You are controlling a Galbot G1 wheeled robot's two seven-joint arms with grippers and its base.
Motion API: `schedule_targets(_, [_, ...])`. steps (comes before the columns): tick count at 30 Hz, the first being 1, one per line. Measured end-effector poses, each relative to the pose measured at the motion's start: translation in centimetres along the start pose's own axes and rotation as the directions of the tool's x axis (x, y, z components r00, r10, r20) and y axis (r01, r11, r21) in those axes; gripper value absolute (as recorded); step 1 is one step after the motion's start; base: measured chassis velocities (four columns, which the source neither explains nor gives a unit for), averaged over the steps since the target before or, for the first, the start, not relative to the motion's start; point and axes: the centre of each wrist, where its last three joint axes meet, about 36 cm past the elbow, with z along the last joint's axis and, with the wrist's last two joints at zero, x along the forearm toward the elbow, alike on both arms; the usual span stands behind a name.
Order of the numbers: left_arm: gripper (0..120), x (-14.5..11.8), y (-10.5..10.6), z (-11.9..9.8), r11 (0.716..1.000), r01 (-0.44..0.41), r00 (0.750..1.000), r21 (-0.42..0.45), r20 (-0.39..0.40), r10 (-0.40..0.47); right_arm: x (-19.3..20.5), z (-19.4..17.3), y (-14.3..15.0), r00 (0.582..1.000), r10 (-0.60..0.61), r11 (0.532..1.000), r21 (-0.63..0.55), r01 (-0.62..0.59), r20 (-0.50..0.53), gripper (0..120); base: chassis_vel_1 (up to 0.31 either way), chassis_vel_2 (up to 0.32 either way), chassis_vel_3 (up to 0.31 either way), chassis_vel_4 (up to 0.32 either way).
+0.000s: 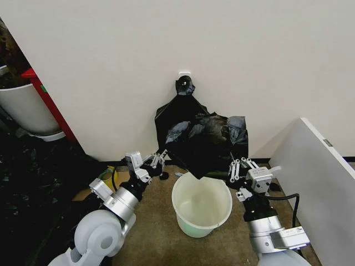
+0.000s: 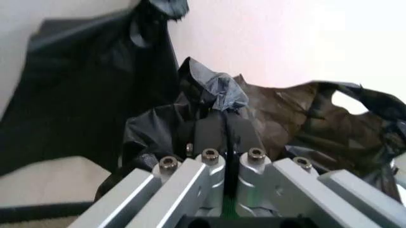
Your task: Place the garbage bag over the trash bin.
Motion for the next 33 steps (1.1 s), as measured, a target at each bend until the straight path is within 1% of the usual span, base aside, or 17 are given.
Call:
schedule_targets(3, [0, 0.4, -0.5, 1.0, 0.999, 0.014, 0.999, 0.029, -0.032, -0.013, 0.1, 0.6, 0.2, 1.0, -0.002, 1.0, -0.006, 0.002, -0.021, 0, 0.0, 0.0, 0.0, 0.0])
schedule_targets(4, [0, 0.4, -0.5, 1.0, 0.999, 0.014, 0.999, 0.029, -0.032, -0.013, 0.1, 0.6, 0.2, 1.0, -0.002, 1.0, -0.006, 0.002, -0.021, 0, 0.0, 0.0, 0.0, 0.0])
schedule_targets(7, [0, 0.6, 0.0, 2.4, 0.998, 0.054, 0.996, 0.036, -0.066, -0.052, 0.0, 2.1, 0.6, 0.998, -0.003, 1.0, -0.015, 0.002, -0.056, 0, 0.0, 0.0, 0.0, 0.0])
schedule_targets(8, [0, 0.6, 0.0, 2.4, 0.998, 0.054, 0.996, 0.036, -0.066, -0.052, 0.0, 2.1, 0.6, 0.998, -0.003, 1.0, -0.015, 0.002, -0.056, 0, 0.0, 0.0, 0.0, 0.0])
schedule_targets(10, [0, 0.7, 0.2, 3.1, 0.996, 0.079, 0.993, 0.03, -0.09, -0.076, -0.3, 3.2, 0.7, 0.997, -0.009, 1.0, -0.03, 0.007, -0.076, 0, 0.0, 0.0, 0.0, 0.0])
schedule_targets(12, [0, 0.8, 0.3, 3.3, 0.996, 0.091, 0.991, 0.022, -0.103, -0.089, -0.4, 3.7, 0.7, 0.996, -0.013, 0.999, -0.042, 0.009, -0.087, 0, 0.0, 0.0, 0.0, 0.0])
schedule_targets(16, [0, 0.9, 0.4, 3.6, 0.992, 0.127, 0.977, -0.028, -0.167, -0.13, -0.5, 5.2, 0.8, 0.989, -0.02, 0.995, -0.104, 0.005, -0.146, 0, 0.0, 0.0, 0.0, 0.0])
schedule_targets(18, [0, 0.9, 0.5, 3.7, 0.991, 0.13, 0.975, -0.035, -0.178, -0.135, -0.5, 5.4, 0.8, 0.987, -0.021, 0.994, -0.113, 0.003, -0.157, 0, 0.0, 0.0, 0.0, 0.0])
schedule_targets(21, [0, 1.0, 0.8, 4.2, 0.987, 0.15, 0.963, -0.061, -0.216, -0.159, -0.4, 6.2, 0.9, 0.978, -0.026, 0.99, -0.138, -0.003, -0.209, 0, 0.0, 0.0, 0.0, 0.0])
schedule_targets(22, [0, 1.0, 0.8, 4.2, 0.987, 0.15, 0.963, -0.061, -0.216, -0.159, -0.4, 6.2, 0.9, 0.978, -0.026, 0.99, -0.138, -0.003, -0.209, 0, 0.0, 0.0, 0.0, 0.0])
schedule_targets(27, [0, 1.0, 0.7, 4.9, 0.981, 0.163, 0.943, -0.103, -0.276, -0.186, 0.0, 7.4, 1.0, 0.954, -0.019, 0.986, -0.161, -0.031, -0.301, 0, 0.0, 0.0, 0.0, 0.0])
schedule_targets(29, [0, 1.0, 0.7, 4.9, 0.98, 0.165, 0.94, -0.108, -0.283, -0.189, 0.0, 7.5, 1.0, 0.952, -0.018, 0.986, -0.162, -0.034, -0.306, 0, 0.0, 0.0, 0.0, 0.0])
schedule_targets(31, [0, 1.0, 0.7, 4.9, 0.977, 0.17, 0.93, -0.127, -0.309, -0.202, 0.0, 7.7, 1.0, 0.945, -0.014, 0.985, -0.166, -0.043, -0.326, 0, 0.0, 0.0, 0.0, 0.0])
schedule_targets(33, [0, 1.1, 0.7, 5.1, 0.977, 0.171, 0.925, -0.13, -0.322, -0.205, 0.1, 8.0, 0.9, 0.941, -0.01, 0.986, -0.16, -0.047, -0.337, 0, 0.0, 0.0, 0.0, 0.0])
